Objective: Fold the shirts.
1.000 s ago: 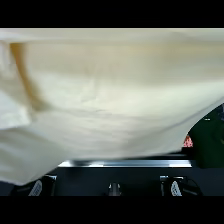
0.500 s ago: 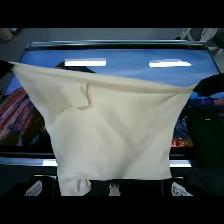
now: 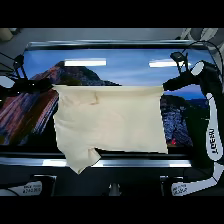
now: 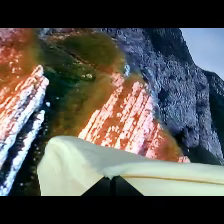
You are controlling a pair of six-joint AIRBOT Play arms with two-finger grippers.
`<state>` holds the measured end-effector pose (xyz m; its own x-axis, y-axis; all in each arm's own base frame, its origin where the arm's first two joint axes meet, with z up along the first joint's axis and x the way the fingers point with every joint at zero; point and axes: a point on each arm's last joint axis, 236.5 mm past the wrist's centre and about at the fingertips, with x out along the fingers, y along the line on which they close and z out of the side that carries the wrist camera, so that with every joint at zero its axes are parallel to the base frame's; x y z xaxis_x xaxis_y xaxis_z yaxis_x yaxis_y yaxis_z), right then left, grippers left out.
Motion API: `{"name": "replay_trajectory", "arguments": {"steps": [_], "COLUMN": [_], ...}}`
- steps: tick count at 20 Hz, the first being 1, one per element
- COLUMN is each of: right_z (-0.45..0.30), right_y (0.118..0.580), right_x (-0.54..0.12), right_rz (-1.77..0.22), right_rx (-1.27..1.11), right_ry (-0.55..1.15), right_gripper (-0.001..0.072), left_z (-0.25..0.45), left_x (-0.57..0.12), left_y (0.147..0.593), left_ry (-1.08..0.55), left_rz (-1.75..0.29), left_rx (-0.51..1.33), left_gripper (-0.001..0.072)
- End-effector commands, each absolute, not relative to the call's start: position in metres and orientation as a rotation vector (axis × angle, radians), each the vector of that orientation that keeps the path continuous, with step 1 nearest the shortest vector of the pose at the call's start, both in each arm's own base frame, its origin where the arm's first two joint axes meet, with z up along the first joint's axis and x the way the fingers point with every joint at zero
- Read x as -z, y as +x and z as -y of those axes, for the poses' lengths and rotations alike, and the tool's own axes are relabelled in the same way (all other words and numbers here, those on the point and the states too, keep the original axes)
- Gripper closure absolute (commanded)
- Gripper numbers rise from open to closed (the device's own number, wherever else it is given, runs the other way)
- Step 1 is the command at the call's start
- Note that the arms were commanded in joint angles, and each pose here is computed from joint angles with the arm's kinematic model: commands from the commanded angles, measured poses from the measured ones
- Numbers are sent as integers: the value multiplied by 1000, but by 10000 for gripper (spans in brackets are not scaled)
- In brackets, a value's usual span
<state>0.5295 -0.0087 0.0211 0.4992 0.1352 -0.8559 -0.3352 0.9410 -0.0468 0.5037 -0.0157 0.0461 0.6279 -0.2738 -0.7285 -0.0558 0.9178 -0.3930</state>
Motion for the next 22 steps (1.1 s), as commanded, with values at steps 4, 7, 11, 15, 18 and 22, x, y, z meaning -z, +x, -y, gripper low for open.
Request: {"name": "replay_trajectory", "arguments": {"steps": [4,7,11,15,18,22], "right_z": [24,23,8,16,11,6], "right_y": [595,595,574,523,453,424], "right_x": [-39,-30,11,4,35,63], "right_rz": [-744,-762,-910,-1080,-1378,-1517], "right_rx": [-152,-156,-218,-305,-439,-489], "right_ry": [-195,-192,-118,-260,-275,-235], "right_gripper": [695,694,693,692,693,693], "left_z": [4,10,34,26,26,32], "left_x": [-39,-26,12,1,30,74], "left_y": [573,579,559,506,438,390], "left_ry": [-411,-425,-427,-209,-171,-249], "left_rz": [-763,-777,-930,-1104,-1397,-1568], "left_rx": [89,88,143,248,286,260], "left_gripper": [687,686,687,687,687,687]}}
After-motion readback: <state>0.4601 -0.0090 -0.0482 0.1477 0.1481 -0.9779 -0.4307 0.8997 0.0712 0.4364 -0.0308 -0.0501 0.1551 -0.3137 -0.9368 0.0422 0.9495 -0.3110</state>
